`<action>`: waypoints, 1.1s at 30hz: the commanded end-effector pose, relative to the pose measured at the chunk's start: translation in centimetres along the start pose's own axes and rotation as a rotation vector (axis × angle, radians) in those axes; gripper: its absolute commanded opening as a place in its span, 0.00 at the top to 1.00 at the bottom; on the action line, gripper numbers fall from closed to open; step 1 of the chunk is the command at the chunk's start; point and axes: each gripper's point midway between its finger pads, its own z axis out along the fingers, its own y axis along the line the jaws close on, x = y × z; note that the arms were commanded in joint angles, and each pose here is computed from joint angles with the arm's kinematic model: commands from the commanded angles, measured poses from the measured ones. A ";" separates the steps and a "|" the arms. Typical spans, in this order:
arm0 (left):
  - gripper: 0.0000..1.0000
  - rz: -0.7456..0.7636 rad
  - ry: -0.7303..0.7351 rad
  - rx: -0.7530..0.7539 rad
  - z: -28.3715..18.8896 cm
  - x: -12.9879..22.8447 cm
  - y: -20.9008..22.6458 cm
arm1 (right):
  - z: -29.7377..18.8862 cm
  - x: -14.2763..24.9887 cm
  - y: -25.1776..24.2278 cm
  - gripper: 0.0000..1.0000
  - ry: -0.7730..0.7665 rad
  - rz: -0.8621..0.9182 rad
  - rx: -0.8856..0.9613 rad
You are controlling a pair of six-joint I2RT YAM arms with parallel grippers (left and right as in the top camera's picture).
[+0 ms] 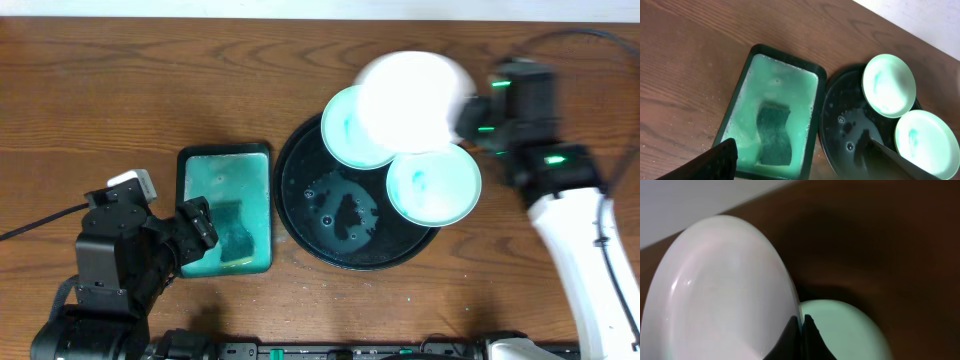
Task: Clean dirty plates on tray and stack at the side
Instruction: 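Carry the white plate right and set it on the table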
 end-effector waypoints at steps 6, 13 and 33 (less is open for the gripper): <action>0.19 -0.005 -0.017 -0.002 -0.4 -0.5 0.0 | 1.3 0.3 -21.2 0.99 0.062 0.453 0.495; 0.19 -0.004 -0.017 -0.002 -0.4 -0.5 0.0 | 4.4 6.4 -27.8 0.99 0.301 0.579 0.640; 0.19 -0.005 -0.017 -0.002 -0.4 -0.5 0.0 | 8.8 11.0 -14.7 0.46 0.620 0.202 -0.034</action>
